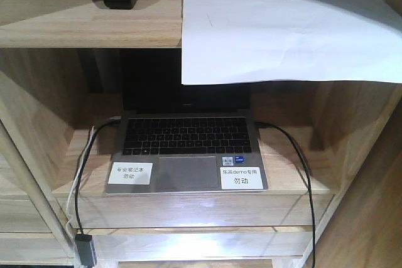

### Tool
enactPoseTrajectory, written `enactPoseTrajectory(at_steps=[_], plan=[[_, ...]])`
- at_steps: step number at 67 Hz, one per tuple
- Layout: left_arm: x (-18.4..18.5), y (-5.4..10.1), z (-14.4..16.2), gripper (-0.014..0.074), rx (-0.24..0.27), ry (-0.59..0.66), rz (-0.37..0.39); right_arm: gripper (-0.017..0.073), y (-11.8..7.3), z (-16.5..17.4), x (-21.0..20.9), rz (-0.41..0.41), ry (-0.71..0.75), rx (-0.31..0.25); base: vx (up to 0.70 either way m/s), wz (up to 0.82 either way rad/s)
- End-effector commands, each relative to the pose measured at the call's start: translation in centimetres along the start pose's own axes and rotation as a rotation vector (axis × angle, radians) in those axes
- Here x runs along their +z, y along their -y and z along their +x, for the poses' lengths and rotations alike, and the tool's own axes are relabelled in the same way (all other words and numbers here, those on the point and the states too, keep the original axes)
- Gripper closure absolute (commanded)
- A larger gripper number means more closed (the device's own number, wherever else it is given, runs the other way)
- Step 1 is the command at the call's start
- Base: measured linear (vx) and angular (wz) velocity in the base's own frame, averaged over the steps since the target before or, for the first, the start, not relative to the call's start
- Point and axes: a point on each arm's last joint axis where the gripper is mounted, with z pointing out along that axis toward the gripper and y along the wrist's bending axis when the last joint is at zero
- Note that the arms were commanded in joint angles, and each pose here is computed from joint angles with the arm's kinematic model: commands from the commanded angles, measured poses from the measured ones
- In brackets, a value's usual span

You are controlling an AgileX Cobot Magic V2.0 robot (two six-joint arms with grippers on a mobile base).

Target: Grab stapler and paper to desk for stapling

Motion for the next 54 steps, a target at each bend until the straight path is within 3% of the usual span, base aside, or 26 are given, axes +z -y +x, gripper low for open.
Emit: enactPoseTrajectory(at_steps=[1,12,31,39,54], plan=[[-0.2,0.1,-1.6,0.0167,-0.012,0.095,0.012,0.0568,0.0,-0.6,-0.1,0.004,0.086,-0.012,0.00,0.00],[-0.2,0.1,-1.6,0.0069,-0.012,0.094,0.012,0.0568,0.0,-0.6,-0.1,0.004,0.086,-0.012,0.00,0.00],[-0.1,0.2,-1.2,0.0071,-0.045,0.059,0.021,0.0568,0.0,-0.6,-0.1,0.004,0.086,-0.012,0.00,0.00],[-0.2,0.7,-1.6,0.0071,-0.083,0.092,0.078,0.0568,0.0,-0.6,-0.1,0.004,0.086,-0.012,0.00,0.00],[0.4,2.3,-1.6,0.0071,0.023,0.052,0.217,0.0568,0.0,-0.6,-0.1,0.004,0.086,-0.012,0.00,0.00]])
